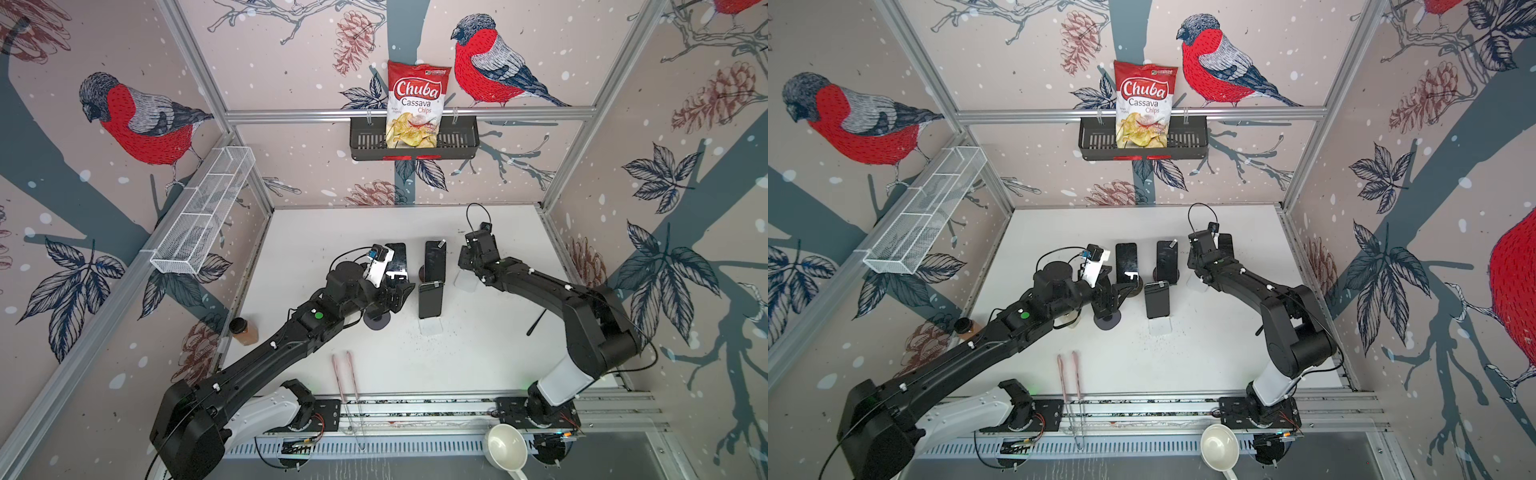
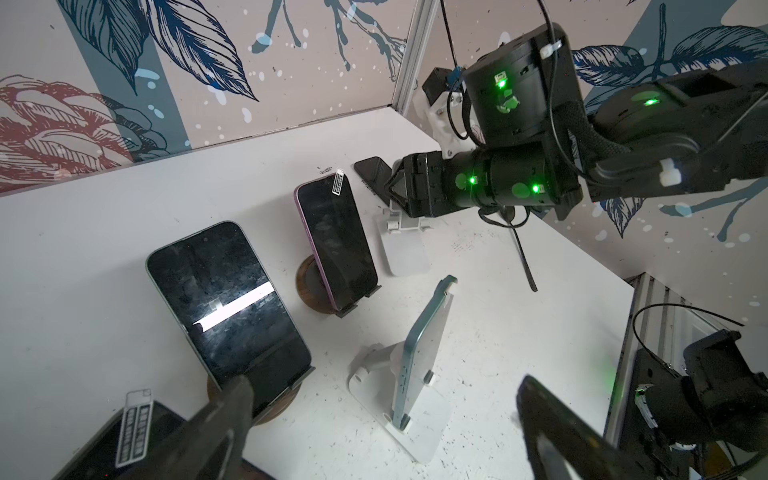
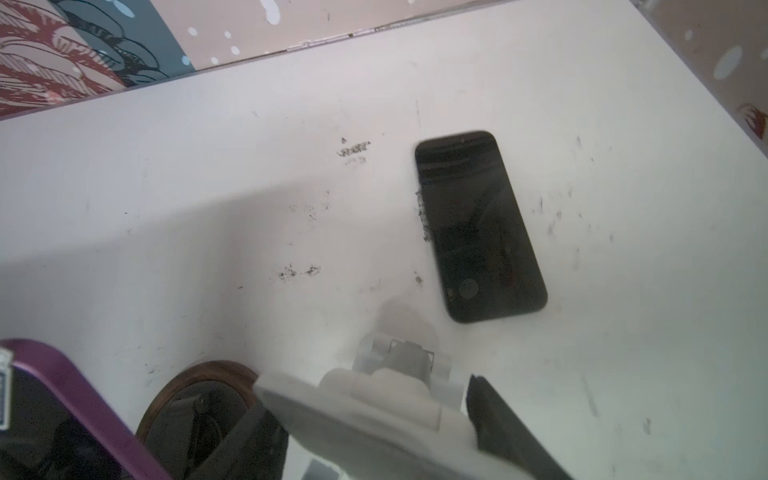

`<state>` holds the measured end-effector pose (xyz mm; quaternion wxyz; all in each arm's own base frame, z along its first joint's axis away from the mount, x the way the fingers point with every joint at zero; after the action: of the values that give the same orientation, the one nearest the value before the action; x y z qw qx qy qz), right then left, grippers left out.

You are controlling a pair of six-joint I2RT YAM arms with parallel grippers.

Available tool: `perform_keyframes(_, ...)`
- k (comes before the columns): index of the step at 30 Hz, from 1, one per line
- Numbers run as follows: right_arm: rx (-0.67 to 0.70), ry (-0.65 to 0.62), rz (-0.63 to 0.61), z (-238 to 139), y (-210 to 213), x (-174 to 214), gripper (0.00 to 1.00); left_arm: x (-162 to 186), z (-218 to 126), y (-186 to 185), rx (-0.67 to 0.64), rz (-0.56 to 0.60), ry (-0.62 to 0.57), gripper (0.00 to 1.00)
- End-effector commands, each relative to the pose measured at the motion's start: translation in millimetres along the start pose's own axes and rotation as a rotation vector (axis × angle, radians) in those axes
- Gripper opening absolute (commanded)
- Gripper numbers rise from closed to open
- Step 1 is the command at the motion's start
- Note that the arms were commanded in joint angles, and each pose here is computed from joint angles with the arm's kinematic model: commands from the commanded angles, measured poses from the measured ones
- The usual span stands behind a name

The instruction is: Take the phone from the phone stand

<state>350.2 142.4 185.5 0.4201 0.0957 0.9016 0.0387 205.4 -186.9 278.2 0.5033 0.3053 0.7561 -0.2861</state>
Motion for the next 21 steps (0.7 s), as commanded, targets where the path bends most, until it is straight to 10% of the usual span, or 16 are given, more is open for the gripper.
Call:
perform_keyframes(1, -0.195, -0.056, -0.134, 2.9, 17.7, -22.3, 0.61, -6.9, -0.1, -0.3, -0.007, 0.022, -0.039, 0.98)
perform_keyframes(21, -0.334, 0.048, -0.409, 94.9, 18.3, -66.7, 0.62, -7.5, 9.9, 7.6, -0.085, -0.014, -0.016, 0.98)
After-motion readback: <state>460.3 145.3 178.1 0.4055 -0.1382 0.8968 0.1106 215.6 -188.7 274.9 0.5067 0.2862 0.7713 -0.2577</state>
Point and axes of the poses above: each gripper's point midway between its finger pads, its own z axis out along the fingers, its own y axis along the line the jaws close on, x = y × z, the point moved 10 cm from there along -z, back along the fingers, and after that the axes turned 7 degrees about z, right-handed, at the moved point
